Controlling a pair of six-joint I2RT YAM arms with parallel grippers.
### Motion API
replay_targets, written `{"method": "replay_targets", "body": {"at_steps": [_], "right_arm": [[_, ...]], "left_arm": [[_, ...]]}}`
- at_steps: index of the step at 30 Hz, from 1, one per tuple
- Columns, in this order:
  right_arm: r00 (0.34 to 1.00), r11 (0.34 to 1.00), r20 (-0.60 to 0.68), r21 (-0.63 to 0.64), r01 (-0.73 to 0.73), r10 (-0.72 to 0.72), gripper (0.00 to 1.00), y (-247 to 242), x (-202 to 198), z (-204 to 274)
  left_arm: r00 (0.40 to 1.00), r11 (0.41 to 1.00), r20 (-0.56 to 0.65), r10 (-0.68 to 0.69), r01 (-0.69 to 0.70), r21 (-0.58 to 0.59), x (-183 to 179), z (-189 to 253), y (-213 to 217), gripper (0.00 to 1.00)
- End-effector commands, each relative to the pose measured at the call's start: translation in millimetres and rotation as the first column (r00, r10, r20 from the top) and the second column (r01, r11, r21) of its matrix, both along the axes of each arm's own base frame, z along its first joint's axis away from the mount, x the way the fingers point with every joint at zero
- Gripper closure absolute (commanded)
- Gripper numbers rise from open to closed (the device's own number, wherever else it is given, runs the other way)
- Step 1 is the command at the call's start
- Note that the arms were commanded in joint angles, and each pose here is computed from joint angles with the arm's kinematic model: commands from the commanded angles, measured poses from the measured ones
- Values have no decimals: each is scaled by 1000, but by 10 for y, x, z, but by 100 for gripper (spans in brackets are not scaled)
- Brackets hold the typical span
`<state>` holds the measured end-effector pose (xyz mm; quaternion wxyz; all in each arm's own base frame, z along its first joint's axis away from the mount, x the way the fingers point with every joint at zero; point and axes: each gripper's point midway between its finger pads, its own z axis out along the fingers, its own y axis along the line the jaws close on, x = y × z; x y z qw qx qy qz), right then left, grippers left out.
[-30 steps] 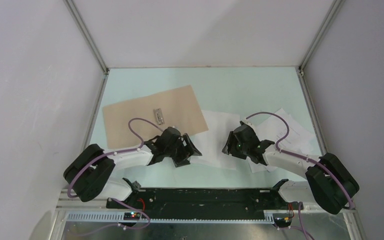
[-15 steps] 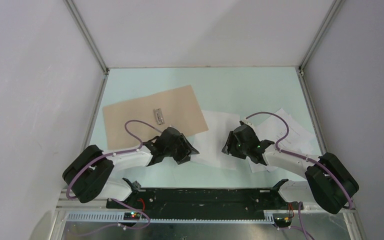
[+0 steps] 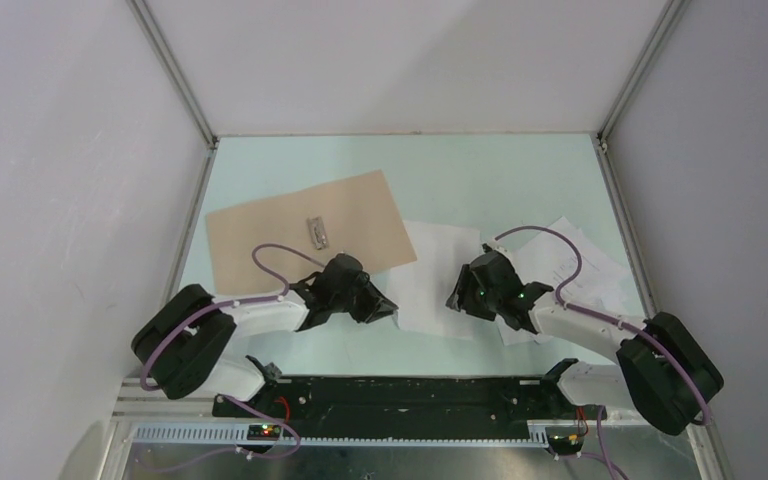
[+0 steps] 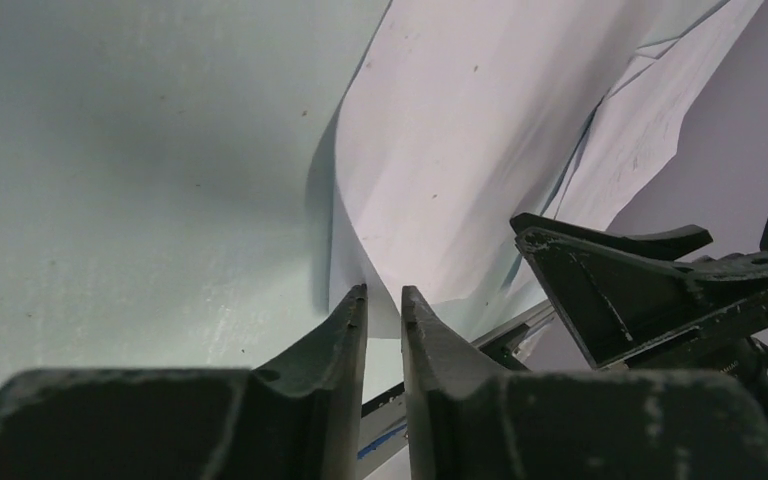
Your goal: Put the files into the folder
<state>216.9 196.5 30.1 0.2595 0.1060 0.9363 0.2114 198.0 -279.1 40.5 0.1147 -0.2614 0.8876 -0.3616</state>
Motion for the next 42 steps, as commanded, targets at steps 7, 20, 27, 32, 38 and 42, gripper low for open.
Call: {"method": "replay_targets", "body": {"at_steps": [7,20,27,32,38,42], "right_arm": [[998,999,24,5,53,-53,38,-218,-50,187],[993,992,42,57,109,-111,35,-413,4,297],[994,977,16,189,102,-107,26,-452,-54,383],[991,948,0,293,129,-135,16,-513,-45,478],[984,886,-7,433,164,-179,9,-573,-2,708],[979,821,-66,535,197,-192,8,-512,7,729]], "left_arm": [[996,996,-86,-14,21,89,-187,-153,128,57],[996,991,-70,-60,68,116,-46,-102,-12,73],[995,995,3,-98,98,7,12,350,-188,100],[970,969,170,-177,202,-145,124,1236,-488,100],[929,928,308,-205,285,-240,157,1982,-641,100],[912,915,355,-204,306,-261,138,2210,-650,100]]}}
